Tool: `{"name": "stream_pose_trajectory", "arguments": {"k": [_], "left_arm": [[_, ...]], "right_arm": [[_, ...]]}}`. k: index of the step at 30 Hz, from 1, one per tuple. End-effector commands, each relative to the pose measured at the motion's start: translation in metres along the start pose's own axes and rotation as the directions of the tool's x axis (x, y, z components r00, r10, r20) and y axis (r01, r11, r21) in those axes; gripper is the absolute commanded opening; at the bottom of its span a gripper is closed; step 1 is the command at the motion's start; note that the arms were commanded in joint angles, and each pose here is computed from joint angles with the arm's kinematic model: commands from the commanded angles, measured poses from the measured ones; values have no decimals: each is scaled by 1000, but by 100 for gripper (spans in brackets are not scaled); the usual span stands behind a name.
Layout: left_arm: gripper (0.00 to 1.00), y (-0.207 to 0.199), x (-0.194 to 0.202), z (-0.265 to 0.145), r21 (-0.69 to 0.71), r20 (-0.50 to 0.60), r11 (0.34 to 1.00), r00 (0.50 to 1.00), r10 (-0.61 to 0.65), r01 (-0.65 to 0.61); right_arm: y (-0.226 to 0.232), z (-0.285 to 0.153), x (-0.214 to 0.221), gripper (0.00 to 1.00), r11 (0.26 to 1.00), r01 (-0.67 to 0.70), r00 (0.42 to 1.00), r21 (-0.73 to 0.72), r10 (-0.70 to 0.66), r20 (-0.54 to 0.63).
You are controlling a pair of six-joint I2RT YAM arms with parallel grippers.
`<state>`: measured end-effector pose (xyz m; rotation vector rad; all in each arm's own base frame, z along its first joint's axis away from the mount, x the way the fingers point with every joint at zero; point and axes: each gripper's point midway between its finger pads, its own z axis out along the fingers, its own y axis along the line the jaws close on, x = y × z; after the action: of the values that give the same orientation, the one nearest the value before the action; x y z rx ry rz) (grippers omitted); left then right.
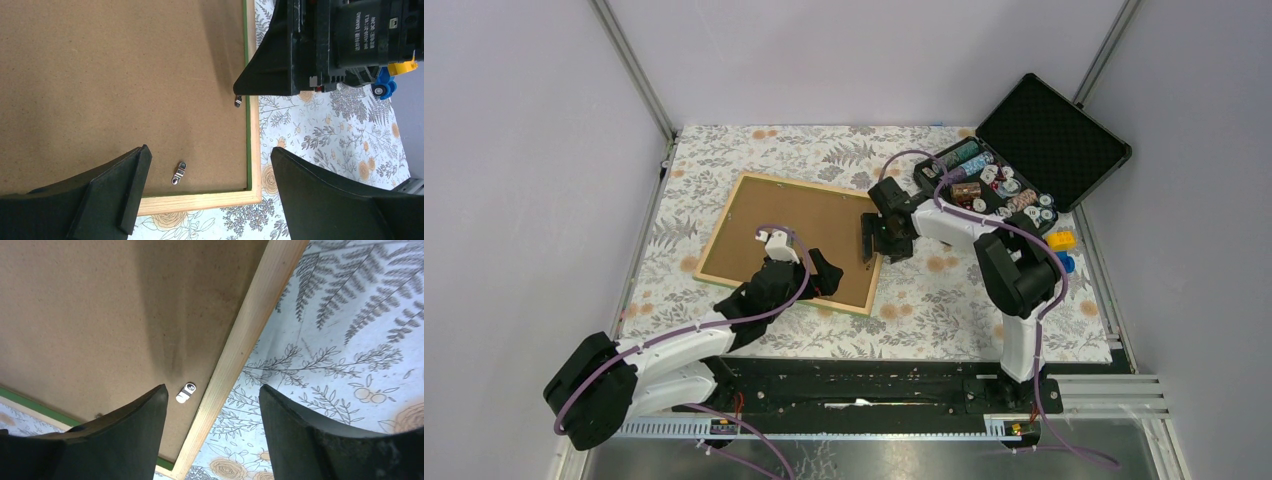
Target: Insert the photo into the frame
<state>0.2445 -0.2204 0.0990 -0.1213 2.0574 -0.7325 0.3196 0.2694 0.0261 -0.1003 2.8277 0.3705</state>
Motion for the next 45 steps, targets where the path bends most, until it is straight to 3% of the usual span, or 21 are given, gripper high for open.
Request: {"name": "stream_pose_trajectory", "arguments": {"k": [1, 9, 16, 22, 31, 38, 42, 45], "left_arm": [[99, -10, -11, 0, 52, 47, 999, 999, -6, 4], [99, -10, -10, 0, 55, 46, 998, 999, -5, 3], [99, -10, -11, 0, 56, 48, 998, 999, -6, 3], [99, -11, -10, 0, 57, 44, 998, 999, -4, 1], [99, -11, -10, 0, 60, 46, 998, 999, -4, 2], [99, -11, -10, -1, 64, 50, 998, 999, -3, 0], [99, -11, -11, -2, 66, 51, 998, 999, -2, -1], [99, -11, -11, -2, 66, 52, 998, 999, -1, -2]], "right_arm": [[15, -9, 3, 72, 998, -24, 1000, -61, 24, 6], [5, -1, 10, 67, 1000, 12, 1000, -20, -12, -1], [4, 4, 13, 69, 999, 41, 999, 6, -41, -24], [-6, 7, 22, 66, 991, 130, 990, 33, -128, -59], [-16, 16, 23, 46, 973, 223, 972, 62, -217, -86], [-17, 10, 7, 30, 964, 253, 967, 85, -250, -36], [-9, 5, 1, 32, 965, 255, 967, 55, -254, -20], [-5, -2, -3, 46, 967, 252, 968, 48, -252, -3]]}}
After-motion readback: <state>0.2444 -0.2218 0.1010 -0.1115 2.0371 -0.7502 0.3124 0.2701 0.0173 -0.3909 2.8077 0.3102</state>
